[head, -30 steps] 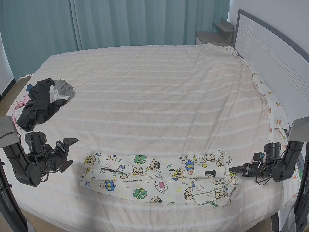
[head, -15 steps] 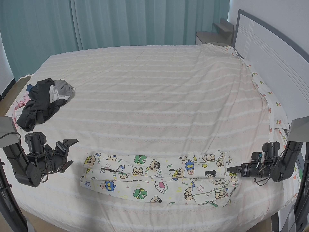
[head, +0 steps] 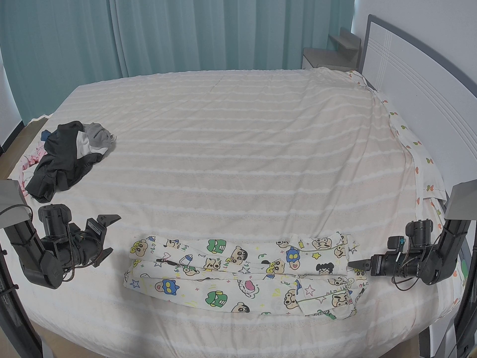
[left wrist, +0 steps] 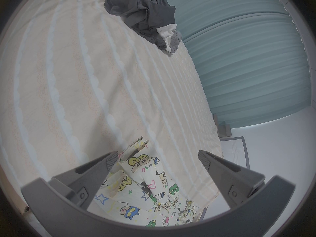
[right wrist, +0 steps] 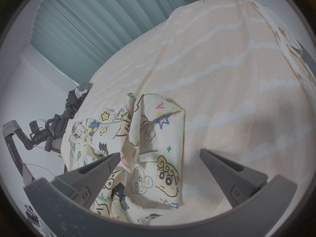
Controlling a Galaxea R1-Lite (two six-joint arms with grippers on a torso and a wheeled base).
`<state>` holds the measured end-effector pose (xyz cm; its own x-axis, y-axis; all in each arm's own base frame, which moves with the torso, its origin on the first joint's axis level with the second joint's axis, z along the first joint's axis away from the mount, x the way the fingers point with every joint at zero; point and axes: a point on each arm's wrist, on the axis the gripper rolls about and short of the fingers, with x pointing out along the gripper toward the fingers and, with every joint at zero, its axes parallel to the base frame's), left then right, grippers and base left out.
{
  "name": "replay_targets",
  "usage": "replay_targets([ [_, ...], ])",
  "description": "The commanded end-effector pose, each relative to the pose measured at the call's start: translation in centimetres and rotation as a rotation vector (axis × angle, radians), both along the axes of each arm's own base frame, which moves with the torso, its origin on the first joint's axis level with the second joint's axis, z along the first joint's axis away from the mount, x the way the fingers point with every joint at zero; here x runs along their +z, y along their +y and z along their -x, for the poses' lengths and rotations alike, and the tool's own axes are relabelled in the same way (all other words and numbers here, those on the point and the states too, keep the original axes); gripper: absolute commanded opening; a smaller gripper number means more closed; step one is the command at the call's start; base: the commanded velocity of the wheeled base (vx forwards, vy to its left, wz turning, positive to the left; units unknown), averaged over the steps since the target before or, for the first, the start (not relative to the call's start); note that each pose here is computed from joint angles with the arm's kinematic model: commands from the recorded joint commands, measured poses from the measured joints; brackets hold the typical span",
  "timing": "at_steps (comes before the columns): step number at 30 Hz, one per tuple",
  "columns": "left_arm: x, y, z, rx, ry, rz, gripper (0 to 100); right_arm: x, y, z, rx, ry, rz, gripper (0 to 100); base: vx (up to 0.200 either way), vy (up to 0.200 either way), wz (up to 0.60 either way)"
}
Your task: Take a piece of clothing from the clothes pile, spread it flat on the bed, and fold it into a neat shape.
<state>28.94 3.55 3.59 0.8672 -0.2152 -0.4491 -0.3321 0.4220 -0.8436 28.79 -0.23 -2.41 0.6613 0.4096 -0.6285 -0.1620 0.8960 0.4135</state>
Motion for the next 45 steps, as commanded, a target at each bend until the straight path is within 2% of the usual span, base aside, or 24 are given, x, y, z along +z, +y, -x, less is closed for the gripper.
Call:
replay_targets([
  [1, -0.1, 0.0, 0.0, 0.001, 0.004, 0.001, 100, -0.1, 0.1, 0.1, 0.004, -0.001, 0.001, 100, 0.0, 0.0, 0.0],
  [4, -0.1, 0.0, 0.0, 0.001, 0.002, 0.001, 100, 0.9, 0.1, 0.2, 0.0, -0.052, -0.001, 100, 0.0, 0.0, 0.0],
  [8, -0.1, 0.0, 0.0, 0.001, 0.002, 0.001, 100, 1.2, 0.4, 0.5, 0.01, -0.065, 0.002, 100, 0.0, 0.0, 0.0],
  [16, -0.2, 0.0, 0.0, 0.004, 0.005, -0.002, 100, -1.0, 0.7, 0.8, 0.027, 0.011, 0.003, 100, 0.0, 0.0, 0.0],
  [25, -0.2, 0.0, -0.1, 0.004, 0.005, -0.002, 100, -2.3, 0.7, 0.3, 0.023, 0.002, 0.001, 100, 0.0, 0.0, 0.0],
  [26, -0.2, 0.0, -0.1, 0.004, 0.005, -0.002, 100, -2.4, 0.7, 0.3, 0.023, 0.007, 0.001, 0, 0.0, 0.0, 0.0],
  [38, -0.2, 0.0, -0.1, 0.007, 0.005, -0.003, 100, -2.1, 0.2, 0.2, 0.001, -0.023, -0.001, 0, 0.0, 0.0, 0.0],
  [45, -0.2, 0.0, 0.0, 0.008, 0.007, -0.004, 100, -1.8, -1.2, 0.0, -0.048, -0.048, 0.011, 0, 0.0, 0.0, 0.0],
])
